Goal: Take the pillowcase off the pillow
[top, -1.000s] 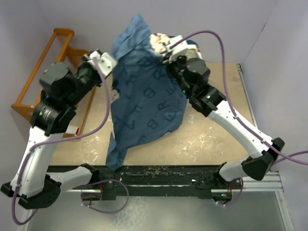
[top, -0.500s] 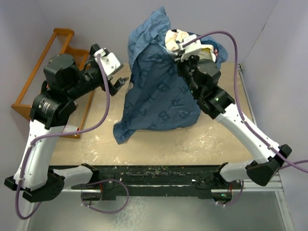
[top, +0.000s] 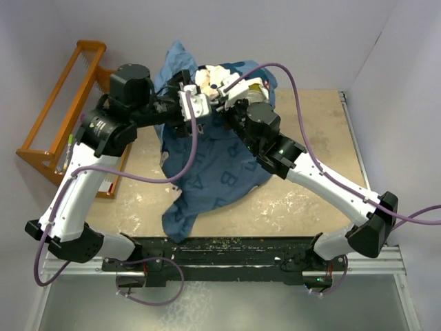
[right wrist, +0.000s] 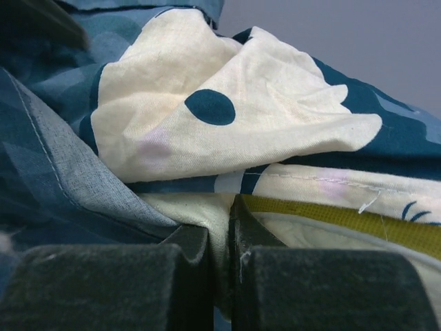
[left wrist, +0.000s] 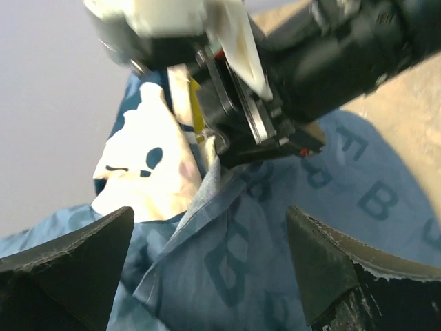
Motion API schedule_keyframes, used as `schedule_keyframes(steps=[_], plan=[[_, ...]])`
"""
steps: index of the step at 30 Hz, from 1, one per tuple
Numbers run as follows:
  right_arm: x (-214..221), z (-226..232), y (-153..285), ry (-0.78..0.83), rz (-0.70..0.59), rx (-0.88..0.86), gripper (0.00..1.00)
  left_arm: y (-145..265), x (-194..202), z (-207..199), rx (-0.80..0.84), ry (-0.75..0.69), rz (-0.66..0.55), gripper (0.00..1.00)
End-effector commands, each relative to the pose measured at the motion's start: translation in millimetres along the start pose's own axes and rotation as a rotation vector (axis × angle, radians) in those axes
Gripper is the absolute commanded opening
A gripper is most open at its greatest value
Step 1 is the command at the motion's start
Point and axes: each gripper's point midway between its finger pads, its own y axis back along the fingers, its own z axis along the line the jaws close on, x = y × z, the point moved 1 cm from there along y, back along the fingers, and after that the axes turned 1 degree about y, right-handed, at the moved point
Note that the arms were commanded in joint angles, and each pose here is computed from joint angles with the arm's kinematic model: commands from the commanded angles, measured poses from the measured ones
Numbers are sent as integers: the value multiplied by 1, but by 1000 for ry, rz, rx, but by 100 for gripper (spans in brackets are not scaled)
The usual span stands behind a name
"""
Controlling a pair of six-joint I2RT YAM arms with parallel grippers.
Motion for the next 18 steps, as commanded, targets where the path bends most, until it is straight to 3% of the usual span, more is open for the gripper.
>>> schedule_keyframes(steps=[1, 6, 8, 10, 11, 14, 15, 18], plan=[[-65, 7, 23, -142, -201, -115, 0, -6, 23, 1, -3, -119, 69, 94], [-80, 15, 40, -183, -259, -198, 0, -12, 41, 7, -20, -167, 143, 94], [-89, 12, 49, -214, -297, -205, 0, -13, 53, 3, -2, -172, 187, 90], [-96, 16, 60, -255, -316, -254, 0, -15, 65, -3, 24, -166, 226, 77], [-101, 13, 64, -273, -331, -251, 0, -17, 69, -5, 34, -160, 238, 64], [-109, 7, 74, -296, -349, -245, 0, -17, 76, -9, 43, -139, 256, 8], [-110, 4, 77, -306, -351, -241, 2, -17, 75, -10, 42, -132, 254, 0], [-111, -14, 87, -357, -352, -210, 30, -12, 68, -11, 36, -129, 228, 0]])
